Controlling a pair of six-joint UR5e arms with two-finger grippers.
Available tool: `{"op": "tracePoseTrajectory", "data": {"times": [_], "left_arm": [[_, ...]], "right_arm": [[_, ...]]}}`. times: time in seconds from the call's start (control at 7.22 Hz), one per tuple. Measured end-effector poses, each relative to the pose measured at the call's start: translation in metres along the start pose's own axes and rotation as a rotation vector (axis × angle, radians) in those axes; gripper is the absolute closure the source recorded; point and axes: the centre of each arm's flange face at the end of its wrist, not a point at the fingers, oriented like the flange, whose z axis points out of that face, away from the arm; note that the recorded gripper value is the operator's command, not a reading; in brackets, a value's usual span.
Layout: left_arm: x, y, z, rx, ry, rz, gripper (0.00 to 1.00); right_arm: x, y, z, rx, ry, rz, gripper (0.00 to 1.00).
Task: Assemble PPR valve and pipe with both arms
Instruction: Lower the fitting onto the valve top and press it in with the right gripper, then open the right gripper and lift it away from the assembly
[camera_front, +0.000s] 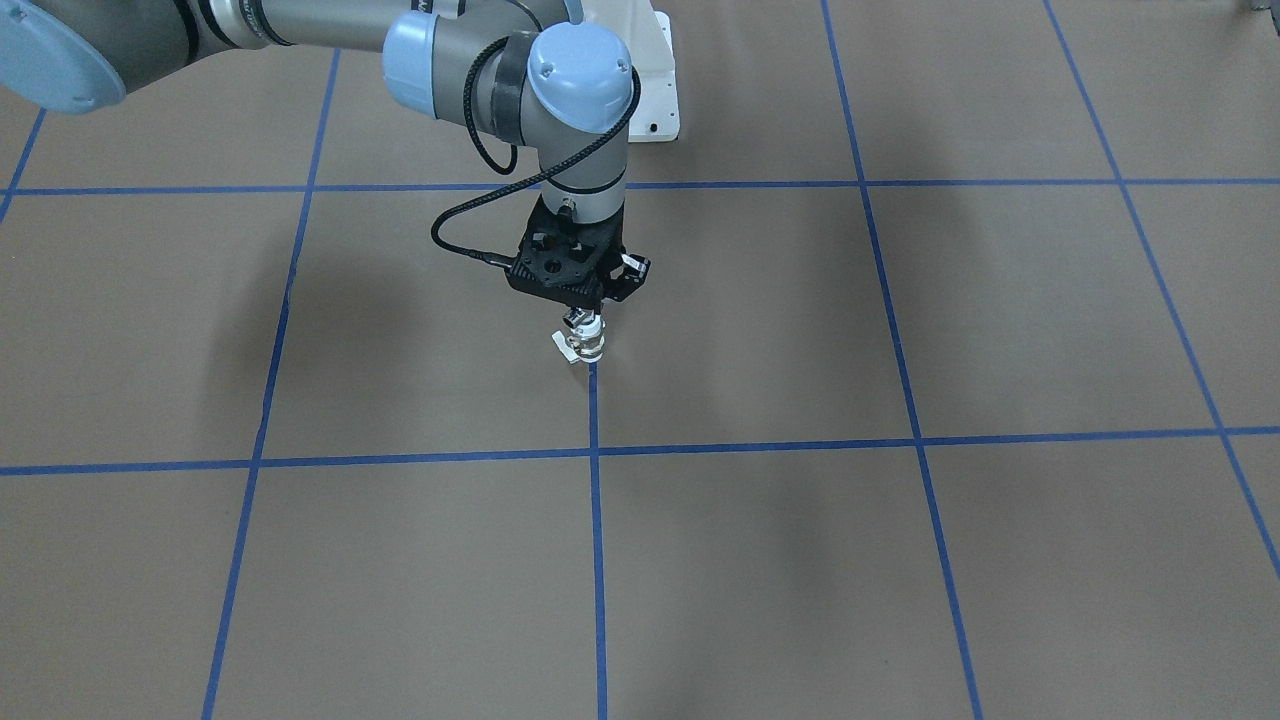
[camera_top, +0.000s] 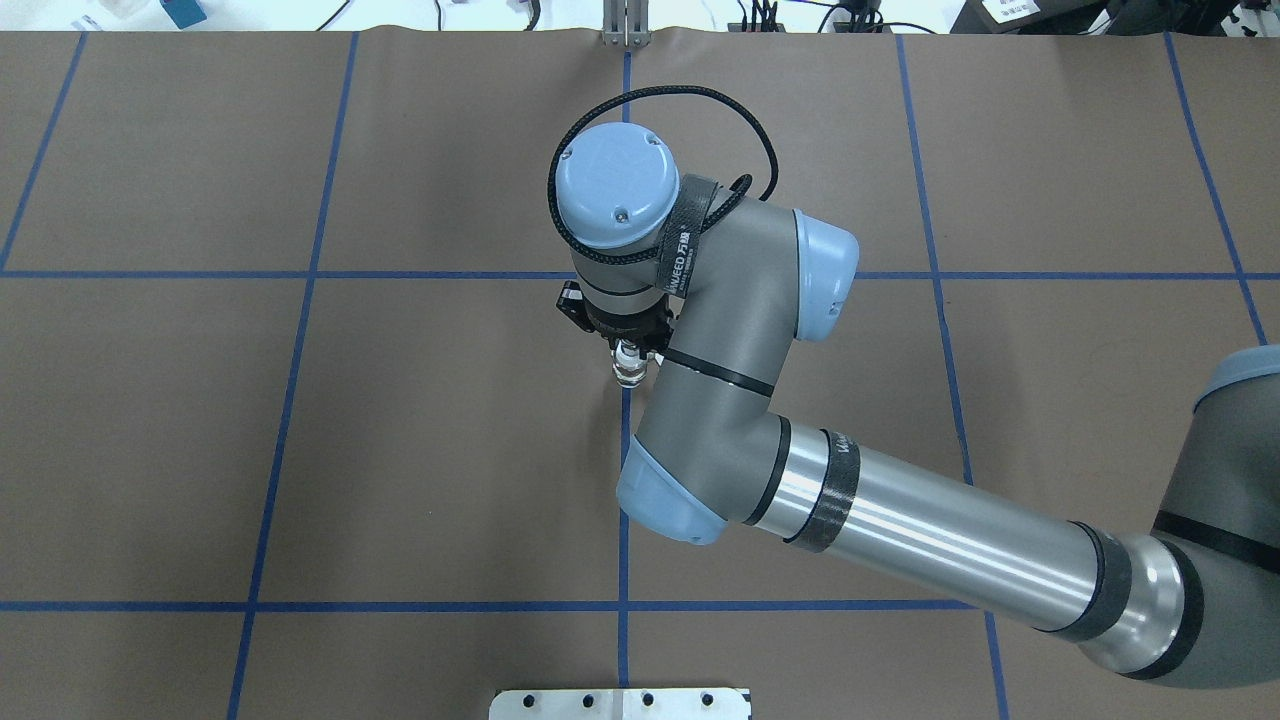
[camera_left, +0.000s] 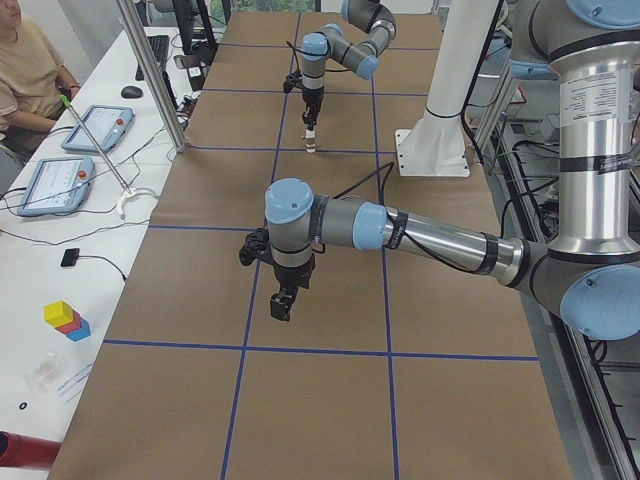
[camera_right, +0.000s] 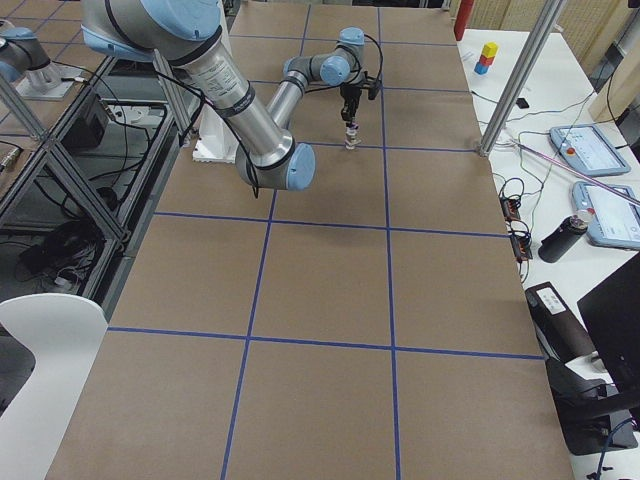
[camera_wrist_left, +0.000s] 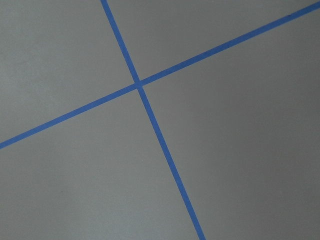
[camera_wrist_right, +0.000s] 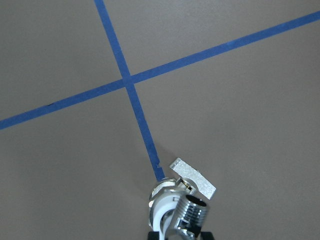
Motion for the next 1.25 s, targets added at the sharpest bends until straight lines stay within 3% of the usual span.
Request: {"op": "tracePoseTrajectory", "data": {"times": [0.42,0.55,0.69,1.25], "left_arm": [[0.000,0.000,0.000,0.000,0.000,0.000,0.00],[0.000,0.000,0.000,0.000,0.000,0.000,0.00],[0.000,-0.001,0.000,-0.001,0.000,0.001,0.00],[-0.002,0.000,0.003,-0.006,0.002,-0.004,0.00]], "right_arm": [[0.000,-0.001,0.000,0.014,0.001,-0.001,0.53],[0.000,-0.002,0.000,0.016,0.001,-0.003,0.47],[0.000,-0.002,0.000,0.018,0.001,-0.004,0.00],[-0.001,-0.009,-0.017,0.028,-0.015,-0.017,0.00]]}}
